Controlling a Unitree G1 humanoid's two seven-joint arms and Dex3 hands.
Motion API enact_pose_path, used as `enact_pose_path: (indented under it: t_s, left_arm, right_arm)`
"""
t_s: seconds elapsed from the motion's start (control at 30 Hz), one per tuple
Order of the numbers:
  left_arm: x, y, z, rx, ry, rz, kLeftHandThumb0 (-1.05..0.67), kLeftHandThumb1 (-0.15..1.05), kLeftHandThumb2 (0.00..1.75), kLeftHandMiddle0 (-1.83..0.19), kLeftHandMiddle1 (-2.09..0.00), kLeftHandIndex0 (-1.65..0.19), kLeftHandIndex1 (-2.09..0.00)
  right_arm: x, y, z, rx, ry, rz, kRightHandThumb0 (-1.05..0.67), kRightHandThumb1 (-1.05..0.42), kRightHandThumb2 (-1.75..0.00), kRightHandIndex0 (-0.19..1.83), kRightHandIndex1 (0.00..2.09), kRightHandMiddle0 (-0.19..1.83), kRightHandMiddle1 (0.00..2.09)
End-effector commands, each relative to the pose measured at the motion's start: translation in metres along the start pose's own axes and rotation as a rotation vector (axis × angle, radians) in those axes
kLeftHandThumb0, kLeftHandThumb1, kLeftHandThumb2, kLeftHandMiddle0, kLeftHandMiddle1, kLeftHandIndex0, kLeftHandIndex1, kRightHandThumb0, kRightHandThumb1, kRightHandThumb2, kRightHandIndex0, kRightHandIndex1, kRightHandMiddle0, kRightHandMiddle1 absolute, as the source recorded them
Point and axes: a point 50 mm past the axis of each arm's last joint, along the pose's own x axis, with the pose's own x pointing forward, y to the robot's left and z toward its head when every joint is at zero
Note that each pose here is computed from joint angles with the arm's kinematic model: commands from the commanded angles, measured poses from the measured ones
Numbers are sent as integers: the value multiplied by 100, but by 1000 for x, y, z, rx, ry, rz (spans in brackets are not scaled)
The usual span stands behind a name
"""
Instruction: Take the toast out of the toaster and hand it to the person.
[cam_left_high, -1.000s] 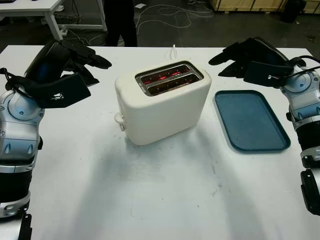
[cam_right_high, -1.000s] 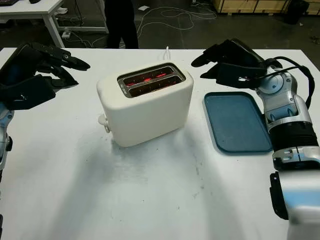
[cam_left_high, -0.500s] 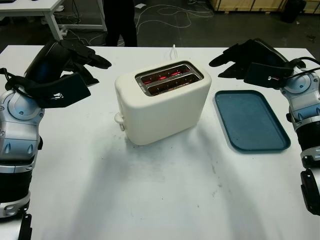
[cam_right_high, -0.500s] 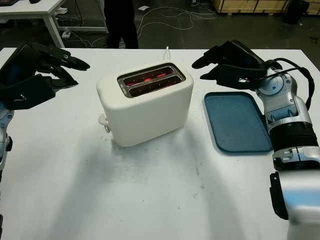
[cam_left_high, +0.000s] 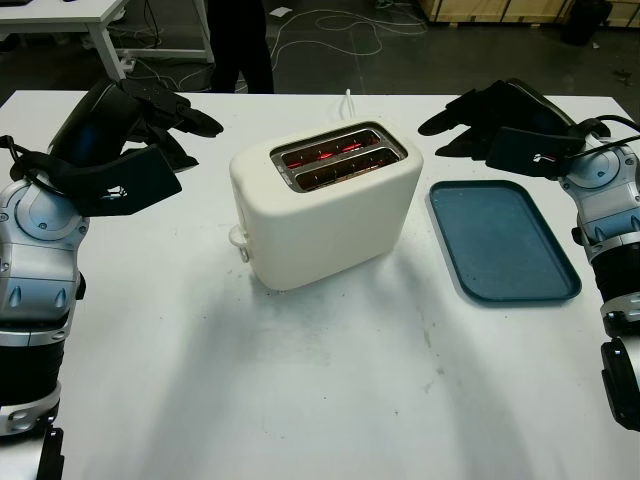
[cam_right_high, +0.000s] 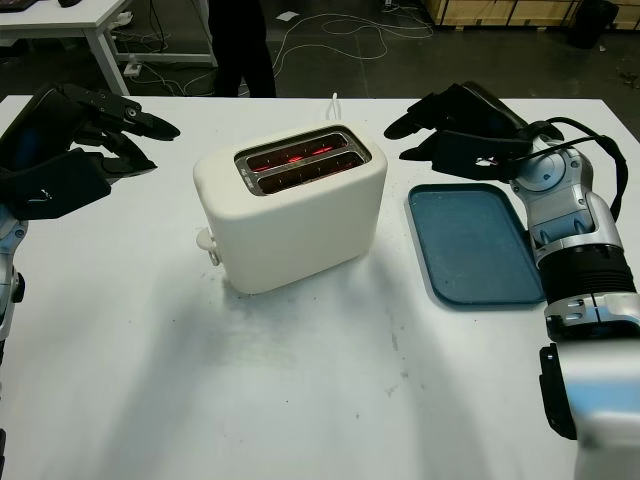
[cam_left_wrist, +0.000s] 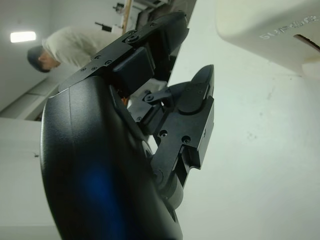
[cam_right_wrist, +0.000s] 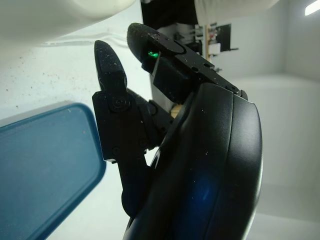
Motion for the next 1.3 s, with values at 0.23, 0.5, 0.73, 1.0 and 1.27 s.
enact_pose_path:
  t_s: [0.23,0.5,0.73,1.0,1.27]
  left_arm:
    - [0,1,1,5,-15,18,2,82,0,-90,-83,-110,-6]
    - [0,1,1,18,-6,17,1,82,0,-89,-82,-109,-6]
    - [1,1,1,6,-12,14,1,82,0,-91,-83,-110,-6]
    - [2,0,0,1,-8,13,1,82,0,-90,-84,-110,-6]
    - [2,1,0,3,-21,12,2,81,0,-90,-86,-111,-6]
  right_arm:
    - [-1,-2,-1,0,-11,-15,-47,-92,-8,109,22,102,1]
    - [0,-2,-2,3,2,-14,-44,-92,-7,108,23,102,0]
    - [0,-1,0,-7,-2,-14,-42,-92,-7,108,24,102,1]
    - [-1,-2,0,-5,-13,-13,-40,-92,-6,107,23,101,0]
    - [0,-2,1,-7,-17,-16,-36,-92,-5,106,23,101,0]
